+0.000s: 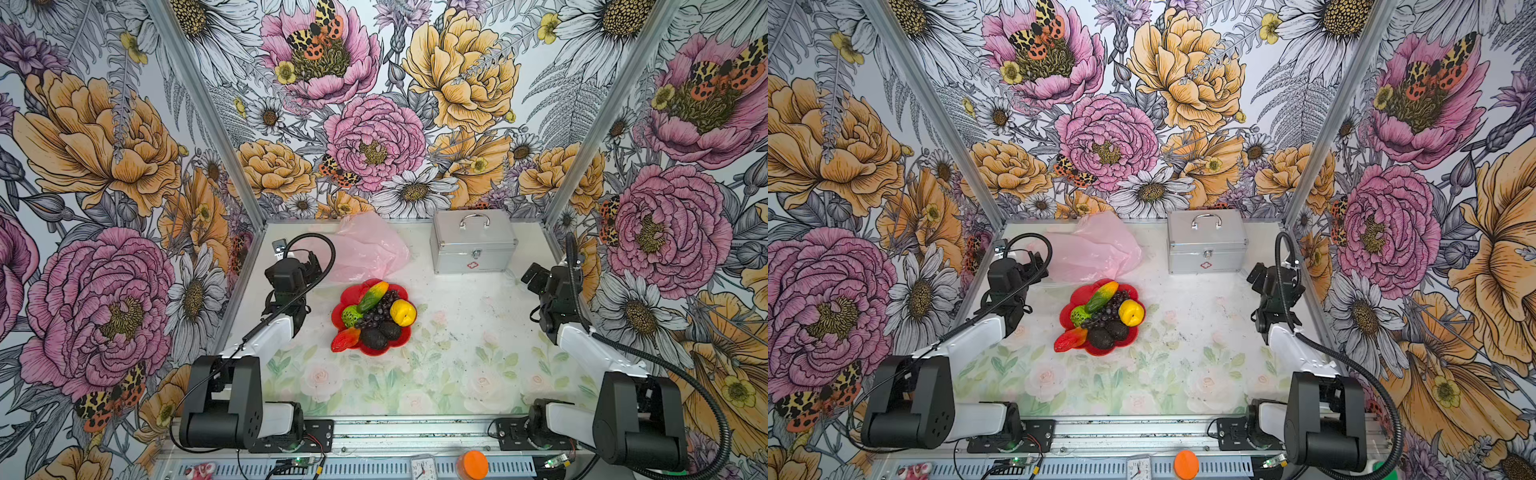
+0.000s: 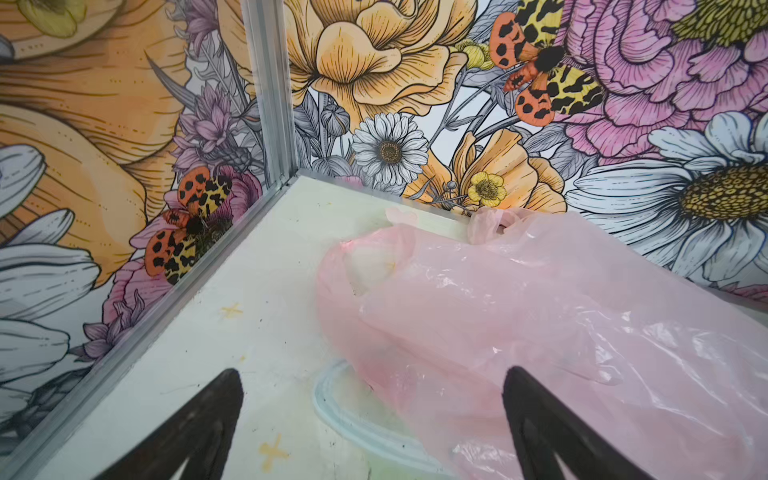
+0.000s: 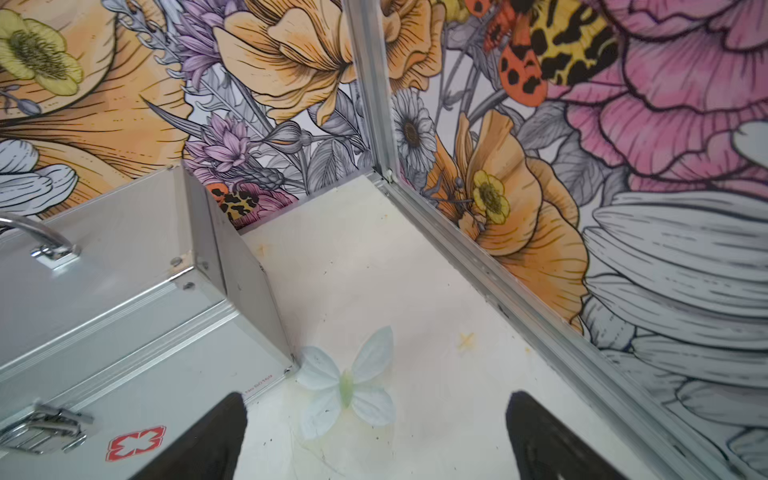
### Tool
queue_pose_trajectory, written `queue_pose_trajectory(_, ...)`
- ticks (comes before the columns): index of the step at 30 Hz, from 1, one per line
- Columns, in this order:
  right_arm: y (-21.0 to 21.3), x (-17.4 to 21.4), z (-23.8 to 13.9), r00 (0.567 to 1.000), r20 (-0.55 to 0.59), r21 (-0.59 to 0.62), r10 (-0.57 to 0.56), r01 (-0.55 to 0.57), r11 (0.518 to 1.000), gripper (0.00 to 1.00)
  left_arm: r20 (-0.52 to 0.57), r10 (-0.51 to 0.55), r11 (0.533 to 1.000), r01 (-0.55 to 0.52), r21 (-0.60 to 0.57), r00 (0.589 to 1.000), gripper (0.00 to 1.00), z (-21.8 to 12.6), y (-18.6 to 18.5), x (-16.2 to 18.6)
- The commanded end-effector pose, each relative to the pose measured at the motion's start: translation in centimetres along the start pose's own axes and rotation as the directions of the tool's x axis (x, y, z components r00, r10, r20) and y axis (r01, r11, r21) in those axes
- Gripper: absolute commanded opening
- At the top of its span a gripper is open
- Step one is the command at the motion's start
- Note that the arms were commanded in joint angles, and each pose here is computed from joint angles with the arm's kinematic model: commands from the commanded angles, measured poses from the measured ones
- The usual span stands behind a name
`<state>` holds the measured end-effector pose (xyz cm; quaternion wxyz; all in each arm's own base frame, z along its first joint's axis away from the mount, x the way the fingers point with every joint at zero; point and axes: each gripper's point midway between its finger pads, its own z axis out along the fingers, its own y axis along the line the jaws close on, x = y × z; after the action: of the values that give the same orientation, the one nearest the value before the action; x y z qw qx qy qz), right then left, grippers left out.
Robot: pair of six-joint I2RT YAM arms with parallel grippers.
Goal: Place the fruits into the plastic bag
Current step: 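Grasp the pink bag handle with the left gripper while the right arm advances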
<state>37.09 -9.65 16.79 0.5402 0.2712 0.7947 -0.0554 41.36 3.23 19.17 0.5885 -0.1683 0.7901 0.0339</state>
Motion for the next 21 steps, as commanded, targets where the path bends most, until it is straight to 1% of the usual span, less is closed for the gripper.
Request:
queue_pose_trajectory(1,-2.1,1.5,-1.2,0.985,-0.11,0.11,0.132,-0.12,0.987,1.0,-0.164,-0.14,0.99,0.134,-0.046,0.976,0.99,-0.6,1.5,2.5)
queue_pose_trajectory(3,-2.8,1.2,-1.6,0.976,-0.112,0.153,0.188,-0.17,0.973,1.0,-0.238,-0.199,0.98,0.19,-0.062,0.951,0.99,-0.8,1.9,2.9)
queue_pose_trajectory(4,-2.7,1.2,-1.7,0.971,-0.129,0.148,0.203,-0.184,0.972,1.0,-0.277,-0.231,0.973,0.217,-0.083,0.933,0.99,-1.0,2.2,3.3)
queue_pose_trajectory(7,-0.9,1.2,-2.1,0.96,-0.195,0.043,0.202,-0.197,0.979,1.0,-0.363,-0.302,0.953,0.29,-0.09,0.881,0.99,-1.4,2.3,3.9)
queue_pose_trajectory(9,0.4,1.3,-2.2,0.946,-0.234,-0.019,0.225,-0.236,0.972,0.99,-0.402,-0.333,0.941,0.325,-0.091,0.853,0.99,-1.8,2.1,4.1)
queue_pose_trajectory(12,2.6,1.8,-2.0,0.899,-0.331,-0.099,0.286,-0.334,0.937,0.99,-0.453,-0.362,0.927,0.365,-0.085,0.815,0.99,-2.5,1.7,4.4)
queue_pose_trajectory(15,4.8,2.3,-1.7,0.845,-0.438,-0.152,0.306,-0.406,0.901,0.99,-0.491,-0.375,0.915,0.397,-0.063,0.786,0.99,-2.9,1.1,4.5)
queue_pose_trajectory(17,6.2,2.6,-1.6,0.809,-0.497,-0.179,0.313,-0.449,0.875,0.96,-0.517,-0.377,0.907,0.419,-0.039,0.768,0.99,-3.2,0.5,4.5)
queue_pose_trajectory(19,7.5,2.5,-1.7,0.789,-0.532,-0.209,0.307,-0.474,0.855,0.93,-0.54,-0.376,0.895,0.445,-0.003,0.753,0.99,-3.5,-0.3,4.3)
queue_pose_trajectory(21,8.6,2.2,-2.0,0.783,-0.549,-0.232,0.294,-0.481,0.846,0.93,-0.557,-0.377,0.884,0.467,0.021,0.74,0.99,-3.7,-1.0,4.1)
